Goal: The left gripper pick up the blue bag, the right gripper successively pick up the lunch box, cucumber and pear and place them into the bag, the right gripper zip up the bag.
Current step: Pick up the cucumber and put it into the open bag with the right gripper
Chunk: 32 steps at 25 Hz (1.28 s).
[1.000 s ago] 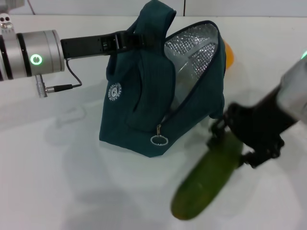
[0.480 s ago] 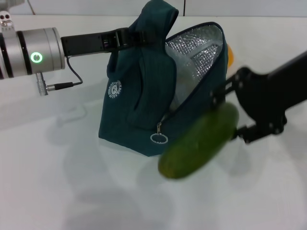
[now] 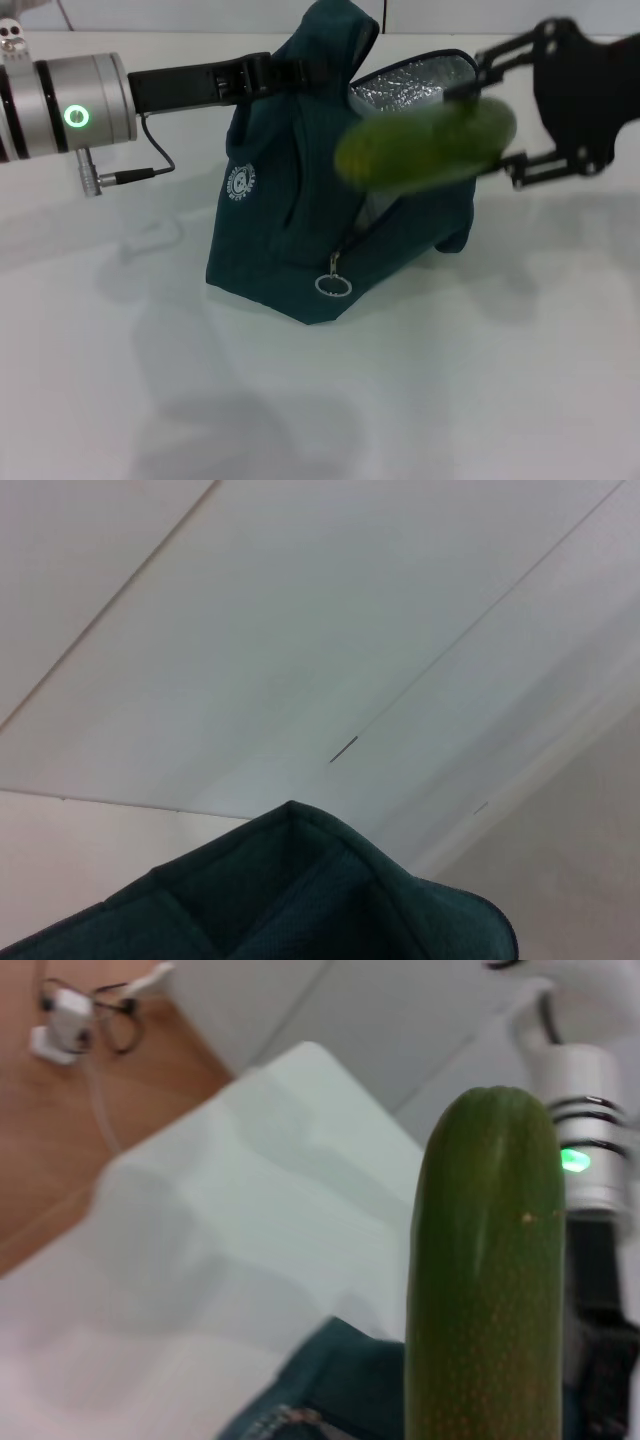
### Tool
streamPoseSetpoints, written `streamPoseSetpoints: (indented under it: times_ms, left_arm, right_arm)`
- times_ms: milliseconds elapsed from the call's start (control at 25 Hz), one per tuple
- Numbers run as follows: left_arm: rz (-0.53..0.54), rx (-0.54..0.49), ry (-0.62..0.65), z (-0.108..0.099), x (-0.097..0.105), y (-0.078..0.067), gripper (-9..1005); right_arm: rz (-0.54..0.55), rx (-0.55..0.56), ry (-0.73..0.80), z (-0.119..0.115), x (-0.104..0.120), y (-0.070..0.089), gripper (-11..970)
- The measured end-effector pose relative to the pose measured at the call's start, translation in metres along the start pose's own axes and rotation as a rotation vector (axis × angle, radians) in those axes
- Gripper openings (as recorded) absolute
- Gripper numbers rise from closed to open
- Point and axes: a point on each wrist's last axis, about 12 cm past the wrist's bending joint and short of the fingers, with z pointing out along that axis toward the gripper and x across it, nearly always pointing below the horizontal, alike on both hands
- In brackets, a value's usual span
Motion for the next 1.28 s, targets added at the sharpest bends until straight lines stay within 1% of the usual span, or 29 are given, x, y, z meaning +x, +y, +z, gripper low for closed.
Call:
streamPoseSetpoints:
  times_ms: [120,320,440,680,920,1120,1280]
  left_arm:
    - [-0.001,0.010,-0.009,0.000,-0.001,-0.001,67]
    - [0.010,0.013,-0.011,-0.001,-0.002,-0.002,67]
    - [0.026,0.011,-0.014,-0.001,-0.005,-0.003,67]
    - [0.045,0.007,-0.020,-0.003,-0.009,-0.004,67]
    - [0.052,0.008,-0.018,-0.002,-0.009,-0.005,67]
    - [0.048,0.008,-0.022,-0.003,-0.005,-0.004,67]
    - [0.054,0.008,-0.024,-0.003,-0.004,-0.003,67]
  right_arm:
    - [0.049,0.059,0.011,-0.002,0.011,-0.002,600]
    - [0.160,0.135,0.017,0.002,0.034,-0.001,603]
    - [0.231,0.187,-0.024,0.001,0.044,0.001,605]
    - [0.310,0.295,-0.120,-0.013,0.050,0.008,608]
    - [0.462,0.427,-0.172,-0.028,0.069,0.021,612]
    - [0.585,0.447,-0.177,-0.030,0.086,0.028,615]
    - [0.619,0.438,-0.115,-0.027,0.095,0.032,617]
